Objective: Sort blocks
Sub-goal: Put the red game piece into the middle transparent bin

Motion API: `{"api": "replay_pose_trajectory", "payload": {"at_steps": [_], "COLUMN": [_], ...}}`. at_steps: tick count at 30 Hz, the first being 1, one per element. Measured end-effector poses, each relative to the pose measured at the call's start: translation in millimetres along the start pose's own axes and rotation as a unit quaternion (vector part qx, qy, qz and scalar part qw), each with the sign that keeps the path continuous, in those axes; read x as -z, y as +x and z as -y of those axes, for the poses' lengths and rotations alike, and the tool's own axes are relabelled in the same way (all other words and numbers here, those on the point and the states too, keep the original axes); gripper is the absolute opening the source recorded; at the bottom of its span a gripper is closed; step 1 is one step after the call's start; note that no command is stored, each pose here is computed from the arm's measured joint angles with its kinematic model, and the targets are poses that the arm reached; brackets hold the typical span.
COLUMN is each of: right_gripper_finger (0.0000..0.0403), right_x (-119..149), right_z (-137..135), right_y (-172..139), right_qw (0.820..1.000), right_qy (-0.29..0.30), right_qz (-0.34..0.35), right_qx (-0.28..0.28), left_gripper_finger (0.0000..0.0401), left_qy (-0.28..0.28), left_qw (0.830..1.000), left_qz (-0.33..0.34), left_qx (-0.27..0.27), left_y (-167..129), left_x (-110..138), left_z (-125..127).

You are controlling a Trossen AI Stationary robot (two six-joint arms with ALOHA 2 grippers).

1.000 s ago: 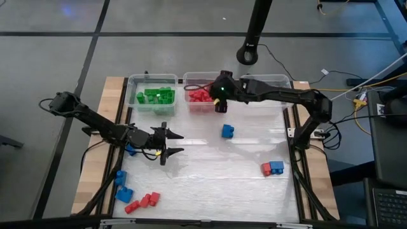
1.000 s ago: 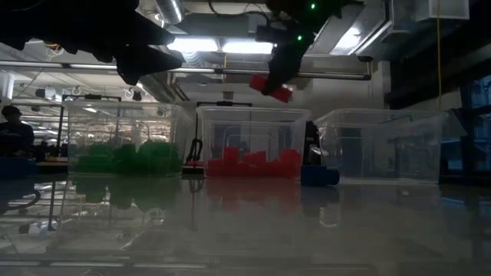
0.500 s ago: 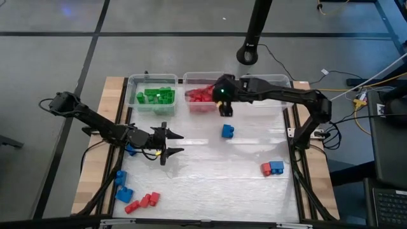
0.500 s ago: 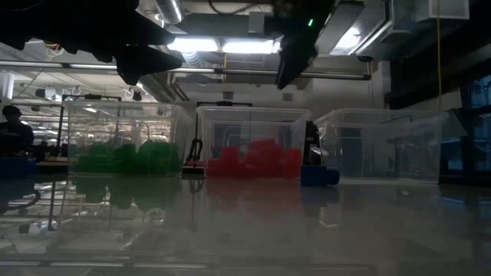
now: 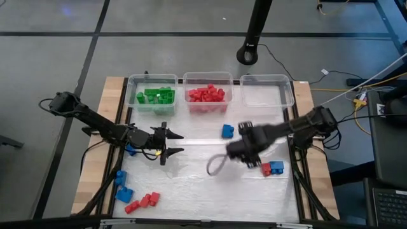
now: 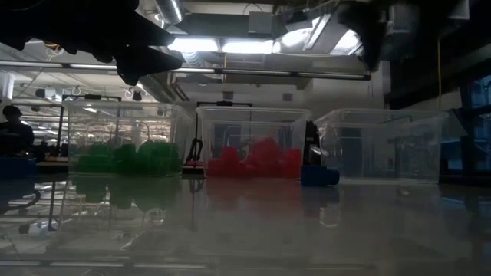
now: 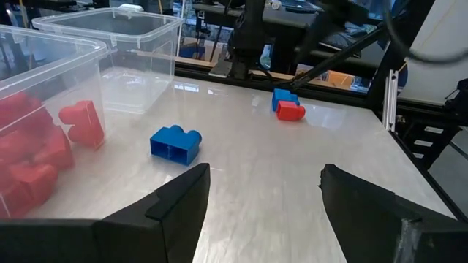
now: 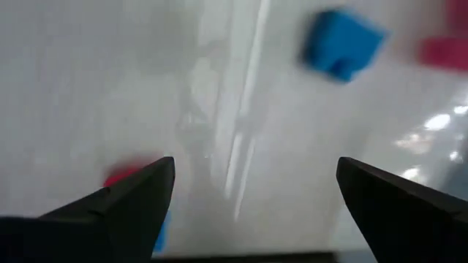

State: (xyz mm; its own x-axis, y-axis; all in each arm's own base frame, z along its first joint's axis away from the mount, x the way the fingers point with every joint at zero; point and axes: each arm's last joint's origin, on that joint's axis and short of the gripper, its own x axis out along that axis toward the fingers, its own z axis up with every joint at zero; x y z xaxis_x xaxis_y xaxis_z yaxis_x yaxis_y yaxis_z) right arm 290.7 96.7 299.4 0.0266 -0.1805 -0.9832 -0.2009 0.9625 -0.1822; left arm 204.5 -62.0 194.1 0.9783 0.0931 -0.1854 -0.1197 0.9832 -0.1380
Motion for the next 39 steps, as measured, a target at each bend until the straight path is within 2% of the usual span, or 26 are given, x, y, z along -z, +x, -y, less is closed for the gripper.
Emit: {"api": "replay_pose_trajectory", "payload": {"at_steps": [7, 14, 21, 30, 39], "right_gripper_finger": [0.0380, 0.0380, 0.0380, 0.0380, 0.0380], "right_x": [24, 42, 54, 64, 67], "right_z": [-59, -93, -96, -95, -96], "right_y": [37, 76, 101, 120, 136], "right_qw": [0.996, 0.991, 0.990, 0.988, 0.990], "right_qy": [-0.020, -0.018, 0.006, 0.008, 0.008], "right_qz": [-0.075, -0.101, -0.119, -0.135, -0.117], "right_qx": [-0.043, -0.090, -0.078, -0.075, -0.080], "left_gripper_finger": [0.0245, 0.0245, 0.0245, 0.0245, 0.0245], "left_qy": [-0.006, -0.012, -0.011, -0.008, -0.003], "left_qw": [1.000, 1.000, 1.000, 1.000, 1.000], "left_qz": [0.002, 0.003, 0.002, 0.002, 0.001], "left_qx": [0.000, 0.001, 0.001, 0.000, 0.000], "left_y": [0, 0, 0, 0, 0], "left_x": [0, -1, -1, 0, 0], "left_z": [0, 0, 0, 0, 0]}}
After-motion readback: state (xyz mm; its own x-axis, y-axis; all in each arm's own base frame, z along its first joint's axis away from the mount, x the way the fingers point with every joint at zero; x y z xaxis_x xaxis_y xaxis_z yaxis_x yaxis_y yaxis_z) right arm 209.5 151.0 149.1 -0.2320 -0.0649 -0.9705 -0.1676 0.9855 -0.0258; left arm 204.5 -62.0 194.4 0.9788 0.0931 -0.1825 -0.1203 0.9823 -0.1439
